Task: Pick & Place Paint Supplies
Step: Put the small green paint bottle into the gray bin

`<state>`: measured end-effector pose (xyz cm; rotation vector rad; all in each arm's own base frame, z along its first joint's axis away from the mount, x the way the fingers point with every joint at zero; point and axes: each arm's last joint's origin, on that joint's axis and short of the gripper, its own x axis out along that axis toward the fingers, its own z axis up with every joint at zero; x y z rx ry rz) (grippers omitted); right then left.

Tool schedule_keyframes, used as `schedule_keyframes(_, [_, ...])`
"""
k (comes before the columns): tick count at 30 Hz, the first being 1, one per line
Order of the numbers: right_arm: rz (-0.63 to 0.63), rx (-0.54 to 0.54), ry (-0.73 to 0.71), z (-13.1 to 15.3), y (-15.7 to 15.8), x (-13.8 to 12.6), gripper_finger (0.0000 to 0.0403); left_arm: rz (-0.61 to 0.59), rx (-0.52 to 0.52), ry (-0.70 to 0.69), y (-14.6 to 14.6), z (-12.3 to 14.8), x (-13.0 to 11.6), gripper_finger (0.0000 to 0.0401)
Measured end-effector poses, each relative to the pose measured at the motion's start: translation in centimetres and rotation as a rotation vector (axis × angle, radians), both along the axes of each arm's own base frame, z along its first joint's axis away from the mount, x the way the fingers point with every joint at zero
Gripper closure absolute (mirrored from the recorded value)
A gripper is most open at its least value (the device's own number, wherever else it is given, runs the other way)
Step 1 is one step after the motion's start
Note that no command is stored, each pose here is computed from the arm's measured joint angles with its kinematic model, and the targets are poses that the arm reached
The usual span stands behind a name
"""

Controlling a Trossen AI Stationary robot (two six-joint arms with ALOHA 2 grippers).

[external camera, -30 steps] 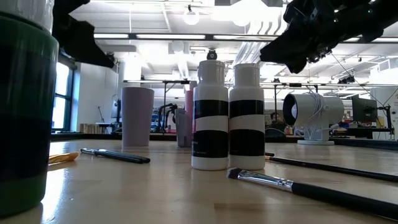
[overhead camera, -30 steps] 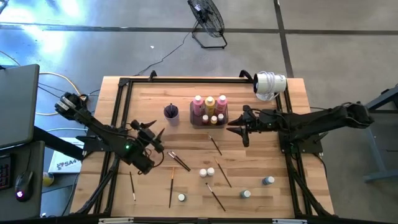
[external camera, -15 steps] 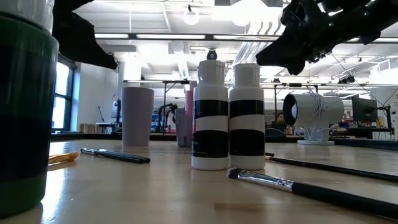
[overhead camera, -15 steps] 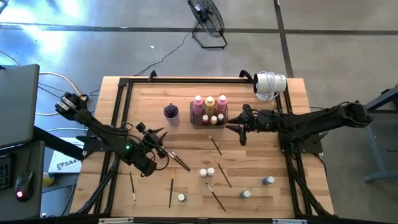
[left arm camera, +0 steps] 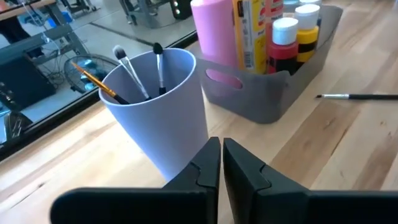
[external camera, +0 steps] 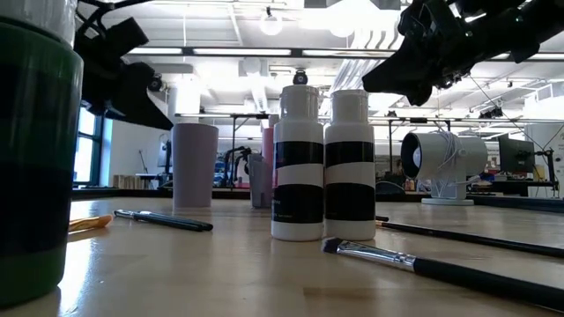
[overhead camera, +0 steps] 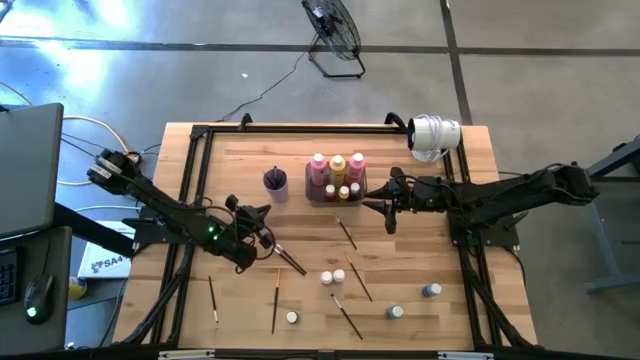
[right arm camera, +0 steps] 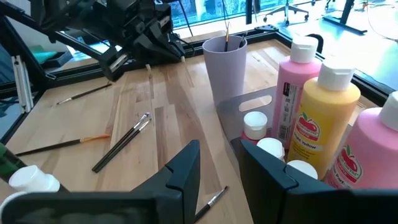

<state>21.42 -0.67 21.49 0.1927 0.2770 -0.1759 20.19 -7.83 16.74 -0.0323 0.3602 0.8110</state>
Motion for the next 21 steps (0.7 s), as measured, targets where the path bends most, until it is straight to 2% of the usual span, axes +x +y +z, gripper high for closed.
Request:
schedule_keyframes(4, [0.001,0.0,0.0,0.0,0.0,0.0,0.0302,0.022,-0.008,0.005,0.6,0.0,0.2,0.0384])
schedule_keyframes(9, [0.004,-0.009,0.01,-0.1,0.0,0.0,0.0302,0.009,-0.085,0.021,1.2,-0.1,0.7,0.0384])
schedule_keyframes(12, [0.007,-0.017,0.011,-0.1,0.0,0.0,0.0302,0.03,-0.088,0.005,1.8,0.1,1.1,0.0384])
schedule_keyframes(16, [0.009,-0.024,0.013,-0.1,0.0,0.0,0.0302,-0.096,-0.006,0.155,2.1,0.2,1.7,0.0387])
schedule_keyframes(21, [0.009,-0.024,0.014,-0.1,0.0,0.0,0.0302,-0.238,0.076,0.172,1.7,1.1,2.7,0.0398])
